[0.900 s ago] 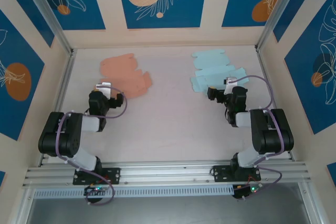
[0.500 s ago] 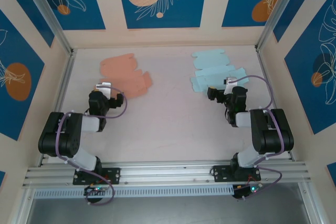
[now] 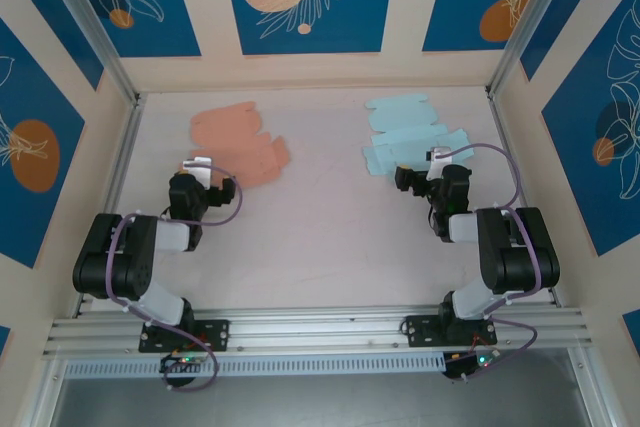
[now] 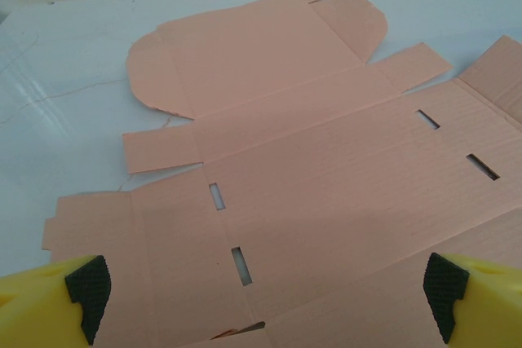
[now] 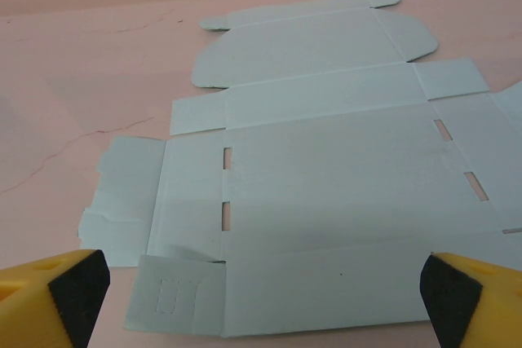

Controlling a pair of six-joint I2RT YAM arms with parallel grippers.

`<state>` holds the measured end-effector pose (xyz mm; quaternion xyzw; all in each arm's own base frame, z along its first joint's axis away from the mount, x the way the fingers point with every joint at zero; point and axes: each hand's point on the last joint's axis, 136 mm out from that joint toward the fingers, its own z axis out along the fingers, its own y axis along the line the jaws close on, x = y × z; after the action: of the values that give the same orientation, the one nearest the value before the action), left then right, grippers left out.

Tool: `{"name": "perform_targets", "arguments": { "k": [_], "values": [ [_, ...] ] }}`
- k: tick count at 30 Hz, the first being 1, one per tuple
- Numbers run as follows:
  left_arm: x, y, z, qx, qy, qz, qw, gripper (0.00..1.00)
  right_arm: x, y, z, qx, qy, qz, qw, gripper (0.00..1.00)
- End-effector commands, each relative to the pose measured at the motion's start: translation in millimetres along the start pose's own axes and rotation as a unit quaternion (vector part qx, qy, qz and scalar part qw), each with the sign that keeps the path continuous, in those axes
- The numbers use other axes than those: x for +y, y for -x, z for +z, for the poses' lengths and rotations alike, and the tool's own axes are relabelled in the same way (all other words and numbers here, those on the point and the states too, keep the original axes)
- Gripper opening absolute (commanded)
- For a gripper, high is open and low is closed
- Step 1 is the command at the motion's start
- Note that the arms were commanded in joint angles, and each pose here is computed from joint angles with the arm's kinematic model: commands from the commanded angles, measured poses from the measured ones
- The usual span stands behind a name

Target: Fold the paper box

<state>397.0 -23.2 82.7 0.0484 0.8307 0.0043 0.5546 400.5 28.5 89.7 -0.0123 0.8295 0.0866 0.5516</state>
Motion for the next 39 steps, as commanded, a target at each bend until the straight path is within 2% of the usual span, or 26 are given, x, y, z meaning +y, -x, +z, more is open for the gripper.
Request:
{"name": "perform_targets", "arguments": {
  "k": [1, 5, 7, 12, 16, 24, 28, 34, 39],
  "values": [
    [-4.7, 4.3, -3.5, -0.006, -0.013, 0.008, 1.000, 1.00, 1.2, 2.3, -5.5, -0.005, 0.004, 0.002, 1.000, 0.99],
    [-7.9, 7.3, -3.6, -0.003, -0.022, 0.012, 1.000, 1.00, 0.8, 7.6, -4.7, -0.004, 0.001, 0.003, 1.000, 0.99],
    [-9.8, 11.9, -6.3, -0.004, -0.029, 0.015, 0.999, 1.00, -2.7, 15.0, -6.8, 0.019, -0.017, 0.012, 1.000, 1.00],
    [-0.5, 29.3, -23.2, -0.015, -0.005, 0.004, 1.000, 1.00, -9.2, 28.7, -21.3, 0.048, -0.052, 0.056, 0.996, 1.00],
    [8.6, 43.4, -39.1, -0.018, 0.018, -0.025, 0.999, 1.00, 10.4, 45.2, -37.7, 0.091, -0.042, 0.069, 0.993, 1.00],
    [-2.4, 63.8, -63.7, -0.031, -0.016, -0.097, 0.995, 1.00, 57.3, 46.2, -54.1, 0.215, -0.083, 0.025, 0.973, 1.00],
    [-6.6, 68.8, -72.0, -0.032, -0.029, -0.123, 0.991, 1.00, 82.6, 42.4, -45.1, 0.261, -0.095, -0.006, 0.961, 1.00],
    [-8.1, 75.4, -80.7, -0.038, -0.036, -0.149, 0.987, 1.00, 107.3, 25.1, -10.9, 0.327, -0.128, -0.071, 0.934, 0.99],
    [-6.3, 72.5, -80.6, -0.028, -0.029, -0.153, 0.987, 1.00, 123.6, 14.8, 16.9, 0.360, -0.117, -0.079, 0.922, 0.96]
  ]
}}
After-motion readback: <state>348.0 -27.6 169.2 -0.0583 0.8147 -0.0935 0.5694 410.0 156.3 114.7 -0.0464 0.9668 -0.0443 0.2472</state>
